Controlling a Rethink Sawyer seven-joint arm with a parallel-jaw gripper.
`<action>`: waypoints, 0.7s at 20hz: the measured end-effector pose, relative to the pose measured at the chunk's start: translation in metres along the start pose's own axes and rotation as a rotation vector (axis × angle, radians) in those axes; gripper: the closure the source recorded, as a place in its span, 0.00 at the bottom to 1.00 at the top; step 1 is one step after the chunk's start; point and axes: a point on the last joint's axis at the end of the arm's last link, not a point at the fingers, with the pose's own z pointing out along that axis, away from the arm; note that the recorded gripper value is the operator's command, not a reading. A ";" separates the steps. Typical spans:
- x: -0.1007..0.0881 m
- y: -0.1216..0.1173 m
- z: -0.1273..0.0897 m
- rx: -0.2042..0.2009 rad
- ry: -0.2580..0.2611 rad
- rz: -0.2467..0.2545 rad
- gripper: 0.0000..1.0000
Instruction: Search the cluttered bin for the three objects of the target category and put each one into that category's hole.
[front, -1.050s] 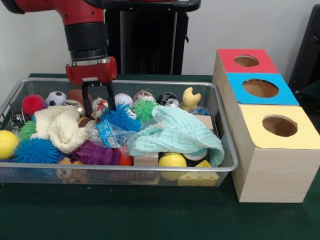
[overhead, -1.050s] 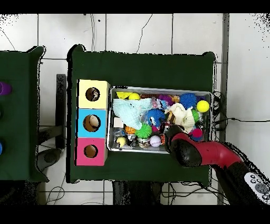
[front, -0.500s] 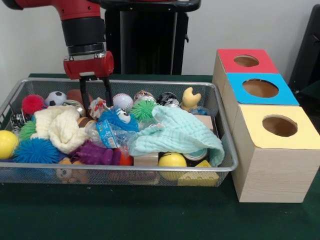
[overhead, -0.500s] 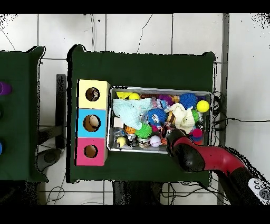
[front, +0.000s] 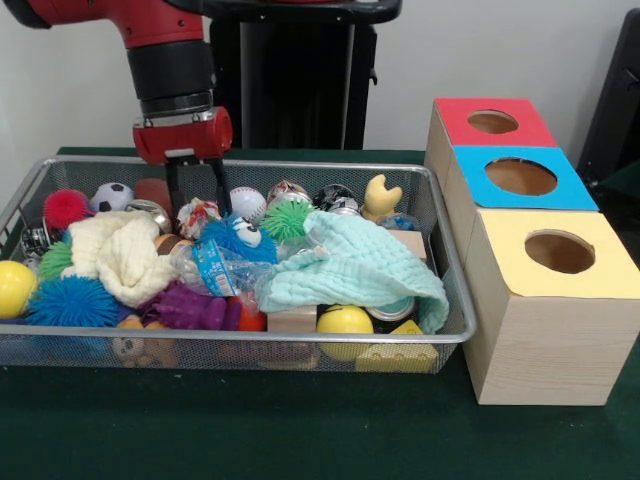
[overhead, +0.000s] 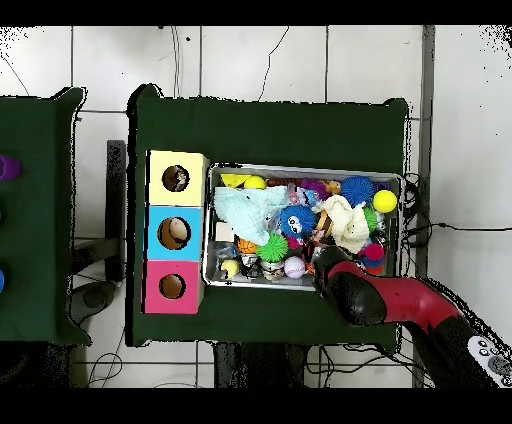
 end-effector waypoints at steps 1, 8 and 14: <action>0.001 0.001 0.001 -0.003 0.003 0.001 0.00; 0.012 0.014 0.012 -0.029 0.029 -0.004 0.00; 0.021 0.024 0.019 -0.040 0.041 -0.049 1.00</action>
